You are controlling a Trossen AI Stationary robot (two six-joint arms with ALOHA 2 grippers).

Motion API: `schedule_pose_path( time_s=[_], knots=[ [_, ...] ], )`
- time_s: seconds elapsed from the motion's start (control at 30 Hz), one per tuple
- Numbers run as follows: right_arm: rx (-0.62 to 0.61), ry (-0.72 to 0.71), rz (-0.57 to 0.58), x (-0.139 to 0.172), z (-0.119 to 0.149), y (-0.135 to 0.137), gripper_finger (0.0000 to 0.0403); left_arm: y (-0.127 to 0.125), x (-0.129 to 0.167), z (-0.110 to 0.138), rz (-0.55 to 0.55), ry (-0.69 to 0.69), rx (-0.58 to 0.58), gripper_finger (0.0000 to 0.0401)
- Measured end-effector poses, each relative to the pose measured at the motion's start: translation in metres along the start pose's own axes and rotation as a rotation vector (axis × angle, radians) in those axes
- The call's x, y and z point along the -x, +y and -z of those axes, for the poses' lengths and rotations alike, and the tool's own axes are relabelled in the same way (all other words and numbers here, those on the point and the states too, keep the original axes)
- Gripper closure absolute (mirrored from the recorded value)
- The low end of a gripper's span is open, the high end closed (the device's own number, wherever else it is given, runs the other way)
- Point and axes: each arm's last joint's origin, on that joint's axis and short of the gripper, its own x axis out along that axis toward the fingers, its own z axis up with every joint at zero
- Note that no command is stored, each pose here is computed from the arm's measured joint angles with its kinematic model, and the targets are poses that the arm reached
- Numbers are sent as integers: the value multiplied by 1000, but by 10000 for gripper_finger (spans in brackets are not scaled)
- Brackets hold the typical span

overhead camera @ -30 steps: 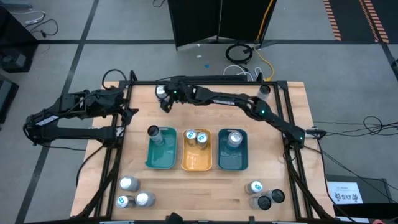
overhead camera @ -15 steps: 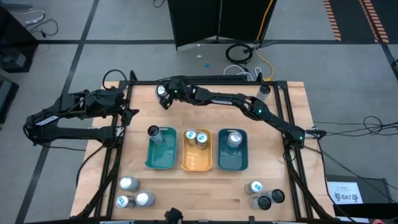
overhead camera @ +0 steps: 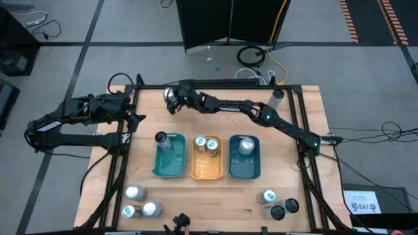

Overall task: Sort soda cans
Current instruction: Put the top silver can into the dark green bin

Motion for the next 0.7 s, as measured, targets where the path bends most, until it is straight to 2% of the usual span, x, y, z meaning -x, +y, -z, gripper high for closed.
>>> schedule_pose_path(
  time_s=[0.17, 0.33, 0.47, 0.63, 0.7],
  knots=[
    [-35, -38, 5, -3, 1, -2, 12, 0, 0, 0, 9, 6, 1, 47],
    [-15, -48, 26, -4, -1, -11, 17, 0, 0, 0, 13, 8, 1, 47],
    [-35, -42, 13, -5, -1, -13, 50, 0, 0, 0, 13, 8, 1, 47],
    [-37, -46, 13, -5, -2, -13, 118, 0, 0, 0, 12, 8, 1, 47],
    [-38, -47, 10, -4, -3, -12, 127, 0, 0, 0, 13, 7, 1, 47]
  ],
)
